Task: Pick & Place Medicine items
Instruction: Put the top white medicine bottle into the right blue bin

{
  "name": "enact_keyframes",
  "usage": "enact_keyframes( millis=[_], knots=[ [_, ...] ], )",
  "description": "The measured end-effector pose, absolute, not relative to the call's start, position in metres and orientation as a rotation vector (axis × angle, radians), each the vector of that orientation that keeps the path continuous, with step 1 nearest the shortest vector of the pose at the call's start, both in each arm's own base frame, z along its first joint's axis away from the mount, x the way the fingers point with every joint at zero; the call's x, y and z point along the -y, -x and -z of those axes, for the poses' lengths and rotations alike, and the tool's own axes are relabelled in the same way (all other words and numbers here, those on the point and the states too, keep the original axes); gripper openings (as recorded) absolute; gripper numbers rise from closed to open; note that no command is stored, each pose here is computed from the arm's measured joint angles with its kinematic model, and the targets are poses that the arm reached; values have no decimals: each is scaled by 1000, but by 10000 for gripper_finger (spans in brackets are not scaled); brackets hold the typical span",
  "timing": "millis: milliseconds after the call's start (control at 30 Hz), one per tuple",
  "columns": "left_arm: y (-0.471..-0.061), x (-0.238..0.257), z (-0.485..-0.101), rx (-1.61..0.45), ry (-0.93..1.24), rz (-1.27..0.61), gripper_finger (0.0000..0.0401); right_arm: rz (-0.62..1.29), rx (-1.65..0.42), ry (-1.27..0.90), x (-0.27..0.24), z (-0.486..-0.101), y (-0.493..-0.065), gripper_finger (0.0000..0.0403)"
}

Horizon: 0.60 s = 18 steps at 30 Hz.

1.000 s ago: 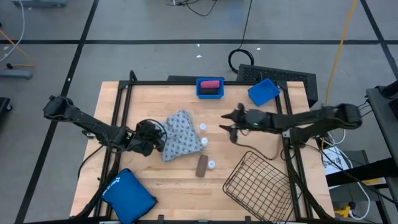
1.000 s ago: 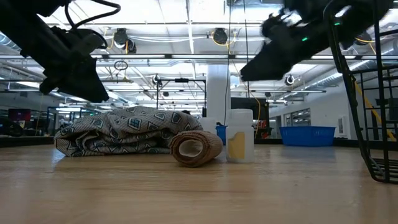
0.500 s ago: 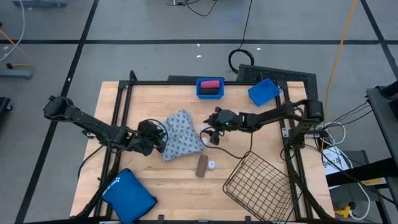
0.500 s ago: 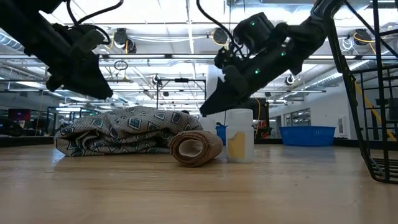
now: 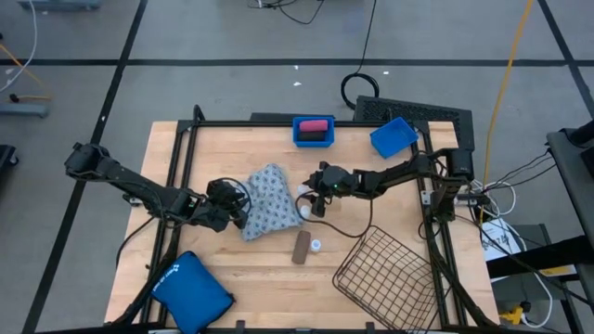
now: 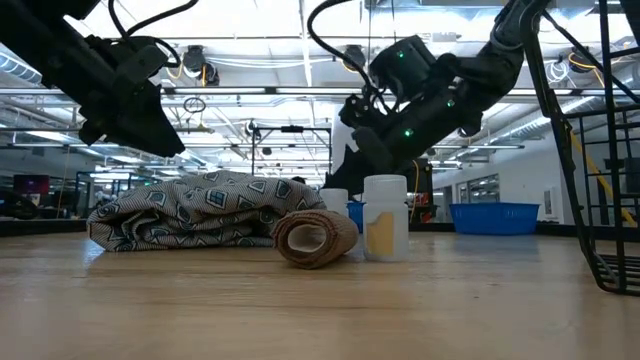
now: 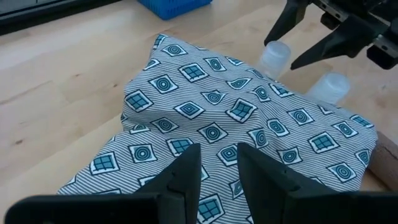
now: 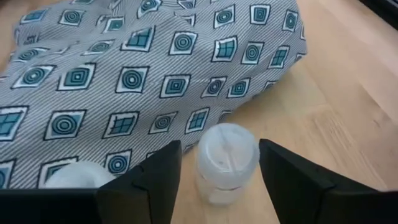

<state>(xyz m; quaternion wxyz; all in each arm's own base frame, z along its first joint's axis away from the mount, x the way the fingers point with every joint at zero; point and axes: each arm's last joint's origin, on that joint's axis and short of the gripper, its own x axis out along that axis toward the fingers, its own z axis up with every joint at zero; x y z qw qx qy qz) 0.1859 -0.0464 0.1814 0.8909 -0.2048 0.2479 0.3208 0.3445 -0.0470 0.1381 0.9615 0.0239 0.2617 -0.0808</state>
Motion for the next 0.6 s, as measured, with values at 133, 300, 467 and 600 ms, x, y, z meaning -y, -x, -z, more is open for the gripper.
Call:
enact_keyframes(
  millis=[133, 300, 467, 600],
  knots=[
    [-186, 46, -182, -513, 427, -665, 113, 167, -532, -50, 48, -138, -344, 175],
    [-186, 47, -182, -509, 432, -666, 113, 192, -534, -43, 49, -138, -344, 142],
    [-186, 47, -182, -509, 432, -666, 113, 193, -540, -44, 49, -137, -344, 129],
    [-186, 47, -182, -505, 441, -667, 113, 191, -536, -44, 49, -141, -343, 129]
  ],
)
